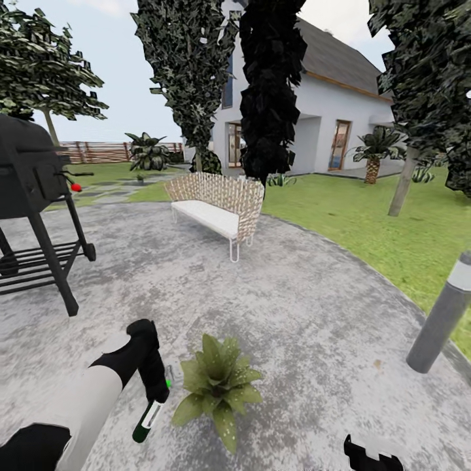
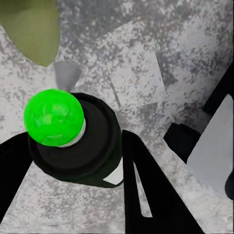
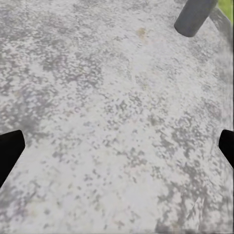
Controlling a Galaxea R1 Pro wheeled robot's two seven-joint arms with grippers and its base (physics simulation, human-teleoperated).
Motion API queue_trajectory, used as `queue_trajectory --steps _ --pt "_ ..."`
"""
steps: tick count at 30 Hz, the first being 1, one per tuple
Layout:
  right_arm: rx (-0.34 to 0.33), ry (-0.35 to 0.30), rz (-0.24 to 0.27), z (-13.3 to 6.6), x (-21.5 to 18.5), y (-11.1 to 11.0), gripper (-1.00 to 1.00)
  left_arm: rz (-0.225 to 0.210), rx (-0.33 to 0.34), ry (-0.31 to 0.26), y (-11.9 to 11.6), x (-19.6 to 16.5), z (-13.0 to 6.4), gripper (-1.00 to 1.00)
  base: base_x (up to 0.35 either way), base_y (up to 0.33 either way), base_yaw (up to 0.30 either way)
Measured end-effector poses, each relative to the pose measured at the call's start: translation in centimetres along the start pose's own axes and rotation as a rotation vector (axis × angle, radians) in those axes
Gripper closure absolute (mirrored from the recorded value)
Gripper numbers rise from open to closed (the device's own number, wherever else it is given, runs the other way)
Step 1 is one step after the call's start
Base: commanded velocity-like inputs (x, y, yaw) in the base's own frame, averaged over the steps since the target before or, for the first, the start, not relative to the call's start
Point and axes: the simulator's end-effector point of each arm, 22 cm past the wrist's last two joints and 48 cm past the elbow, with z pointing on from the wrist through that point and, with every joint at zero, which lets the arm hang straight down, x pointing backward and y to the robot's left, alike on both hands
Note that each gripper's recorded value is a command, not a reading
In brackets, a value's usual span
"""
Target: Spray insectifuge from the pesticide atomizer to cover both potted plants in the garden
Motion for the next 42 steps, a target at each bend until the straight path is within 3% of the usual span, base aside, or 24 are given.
queue_trajectory --steps 2,4,15,19,26,30,34,38,42 --pt "0.000 0.000 0.000 0.0 0.0 0.0 -1.00 0.013 0.022 0.038 -0.3 0.8 -0.5 1.00 0.001 0.000 -0.293" --pt "-0.001 0.000 -0.002 0.0 0.0 0.0 -1.00 -0.010 0.020 0.066 0.4 3.0 -0.3 1.00 -0.277 0.003 -0.294" --pt "0.000 0.001 0.000 0.0 0.0 0.0 -1.00 -0.024 0.017 0.060 0.6 3.4 -0.2 1.00 -0.319 0.164 -0.294" --pt "-0.001 0.001 -0.001 0.0 0.0 0.0 -1.00 -0.049 -0.029 0.081 2.2 5.2 -0.3 1.00 -0.142 0.272 -0.150" --pt "-0.003 0.000 0.000 0.0 0.0 0.1 -1.00 -0.053 -0.086 0.085 3.2 5.4 0.1 1.00 0.125 0.293 -0.008" --pt "-0.003 0.000 0.000 -0.1 0.0 0.1 -1.00 -0.047 -0.087 0.095 1.8 6.1 3.4 1.00 0.257 0.231 0.000" --pt "-0.002 0.001 -0.001 0.0 0.0 0.1 -1.00 -0.057 -0.081 0.009 -1.3 4.4 8.6 1.00 0.101 0.079 0.000" --pt "-0.002 0.000 0.000 0.0 0.0 0.1 -1.00 -0.065 -0.048 -0.087 -3.7 0.4 9.9 1.00 0.005 0.004 0.000" --pt "-0.002 0.000 -0.001 0.0 0.0 0.1 -1.00 -0.077 -0.045 -0.081 -3.7 0.8 9.9 1.00 0.000 0.000 0.000"
